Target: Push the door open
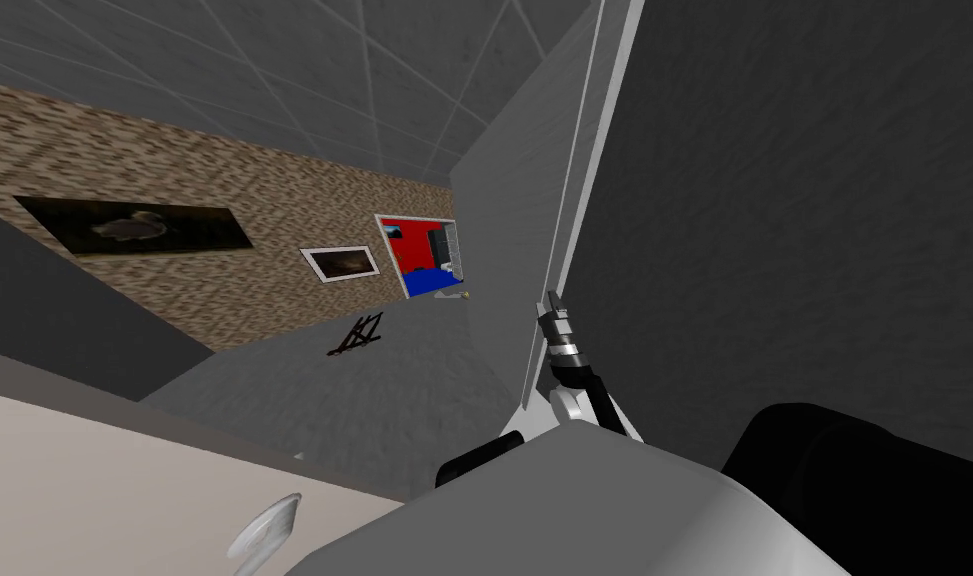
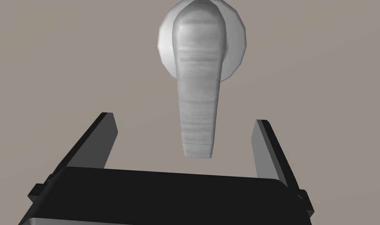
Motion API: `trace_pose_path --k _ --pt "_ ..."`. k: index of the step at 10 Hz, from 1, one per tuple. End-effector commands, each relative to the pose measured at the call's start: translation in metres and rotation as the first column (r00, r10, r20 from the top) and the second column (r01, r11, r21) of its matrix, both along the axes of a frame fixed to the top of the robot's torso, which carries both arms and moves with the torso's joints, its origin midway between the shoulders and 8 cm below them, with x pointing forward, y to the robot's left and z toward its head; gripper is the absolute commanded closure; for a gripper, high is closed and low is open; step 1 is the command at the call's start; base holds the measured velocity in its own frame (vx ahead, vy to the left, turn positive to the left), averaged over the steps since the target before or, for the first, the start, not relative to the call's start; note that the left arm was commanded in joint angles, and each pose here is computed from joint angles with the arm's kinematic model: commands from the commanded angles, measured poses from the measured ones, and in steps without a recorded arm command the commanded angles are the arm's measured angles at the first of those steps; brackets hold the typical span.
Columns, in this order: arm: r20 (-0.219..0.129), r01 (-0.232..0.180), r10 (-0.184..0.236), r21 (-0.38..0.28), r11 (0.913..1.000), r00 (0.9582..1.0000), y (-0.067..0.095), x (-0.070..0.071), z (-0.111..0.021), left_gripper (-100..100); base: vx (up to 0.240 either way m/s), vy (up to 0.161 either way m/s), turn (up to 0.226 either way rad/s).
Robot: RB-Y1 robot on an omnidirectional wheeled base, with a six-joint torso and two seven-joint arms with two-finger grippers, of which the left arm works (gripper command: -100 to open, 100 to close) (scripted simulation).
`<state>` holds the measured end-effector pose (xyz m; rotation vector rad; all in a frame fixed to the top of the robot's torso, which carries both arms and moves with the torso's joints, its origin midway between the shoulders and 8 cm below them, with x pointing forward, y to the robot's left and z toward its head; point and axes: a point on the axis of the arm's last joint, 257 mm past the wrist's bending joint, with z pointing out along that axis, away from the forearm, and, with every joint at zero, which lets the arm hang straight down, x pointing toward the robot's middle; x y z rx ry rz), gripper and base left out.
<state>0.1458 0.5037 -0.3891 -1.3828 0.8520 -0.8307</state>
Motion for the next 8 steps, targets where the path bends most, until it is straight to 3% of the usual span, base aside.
trace_pose_path --k 1,6,7,8 --pt "0.0 0.001 -0.001 0.002 1.0 1.0 0.001 0.0 0.001 100 -0.001 0.011 -0.005" --pt "0.0 0.001 -0.001 0.002 1.0 1.0 0.001 0.0 0.001 100 -0.003 0.021 -0.003" --pt "-0.002 -0.001 0.001 0.019 0.9998 1.0 0.009 -0.004 0.005 -100 -0.028 0.095 -0.024" --pt "-0.003 -0.002 0.003 0.026 0.9997 1.0 0.013 -0.007 0.008 -100 -0.048 0.142 -0.042"
